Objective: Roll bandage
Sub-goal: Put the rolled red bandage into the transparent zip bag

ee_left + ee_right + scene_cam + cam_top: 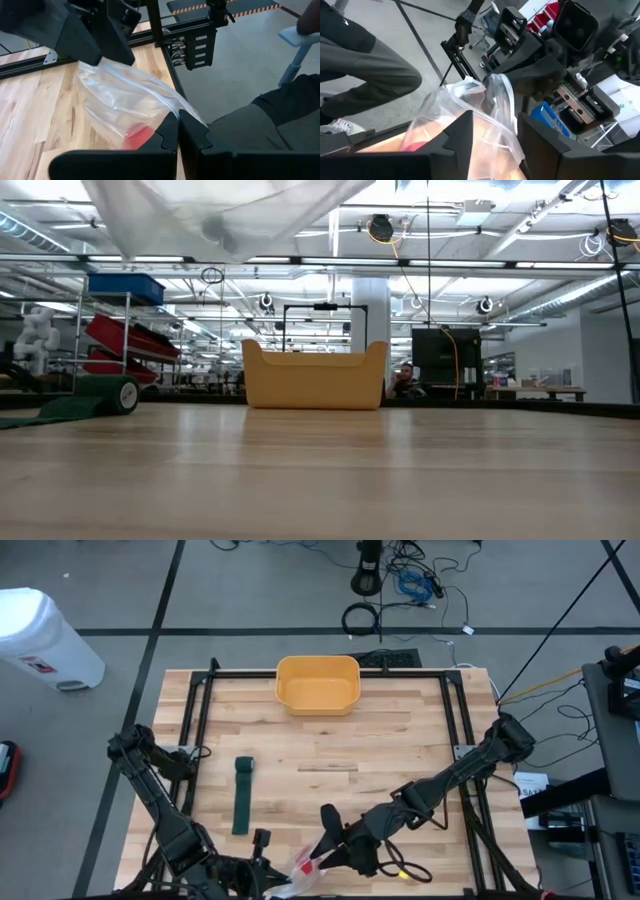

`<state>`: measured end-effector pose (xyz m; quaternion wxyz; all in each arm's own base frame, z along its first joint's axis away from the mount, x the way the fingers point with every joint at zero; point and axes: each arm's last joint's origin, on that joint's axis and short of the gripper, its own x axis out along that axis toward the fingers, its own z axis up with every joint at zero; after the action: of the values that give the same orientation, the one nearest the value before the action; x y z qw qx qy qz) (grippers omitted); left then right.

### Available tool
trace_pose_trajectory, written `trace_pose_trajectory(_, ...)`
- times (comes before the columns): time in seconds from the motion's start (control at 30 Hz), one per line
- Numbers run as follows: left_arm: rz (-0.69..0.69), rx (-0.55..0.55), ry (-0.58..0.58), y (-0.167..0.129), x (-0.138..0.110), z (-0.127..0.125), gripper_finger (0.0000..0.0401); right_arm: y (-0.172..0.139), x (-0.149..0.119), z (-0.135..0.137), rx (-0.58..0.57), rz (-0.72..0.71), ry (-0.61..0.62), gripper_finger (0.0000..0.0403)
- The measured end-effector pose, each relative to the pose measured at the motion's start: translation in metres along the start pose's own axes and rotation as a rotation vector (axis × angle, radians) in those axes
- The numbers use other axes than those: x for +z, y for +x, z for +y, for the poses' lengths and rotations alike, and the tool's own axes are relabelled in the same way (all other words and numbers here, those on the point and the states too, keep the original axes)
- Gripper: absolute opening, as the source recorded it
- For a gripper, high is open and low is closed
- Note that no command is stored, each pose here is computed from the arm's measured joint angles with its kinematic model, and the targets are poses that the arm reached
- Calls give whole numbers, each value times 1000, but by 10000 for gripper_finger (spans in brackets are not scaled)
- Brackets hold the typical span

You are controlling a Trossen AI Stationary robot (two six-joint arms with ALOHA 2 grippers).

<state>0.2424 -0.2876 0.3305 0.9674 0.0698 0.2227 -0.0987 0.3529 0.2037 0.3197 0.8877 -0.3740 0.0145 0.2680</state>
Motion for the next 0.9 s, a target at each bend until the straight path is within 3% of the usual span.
trace_pose_trajectory(0.37, 1, -6, 0, 0, 0, 0, 4, 6, -12, -5, -14, 24, -6, 118)
trace_pose_trajectory(0.5, 2, -6, 0, 0, 0, 0, 4, 6, -10, -6, -20, 7, -6, 87)
trace_pose_trajectory(0.67, 1, -6, 0, 0, 0, 0, 4, 6, -10, -5, -16, 9, -6, 15)
trace_pose_trajectory(0.8, -7, 24, 0, 0, 0, 1, 6, 6, -10, -5, -16, 9, -4, 4)
trace_pose_trajectory(0.9, -28, 80, 6, -2, 0, -1, 31, 6, -10, -5, -24, 16, 4, 2)
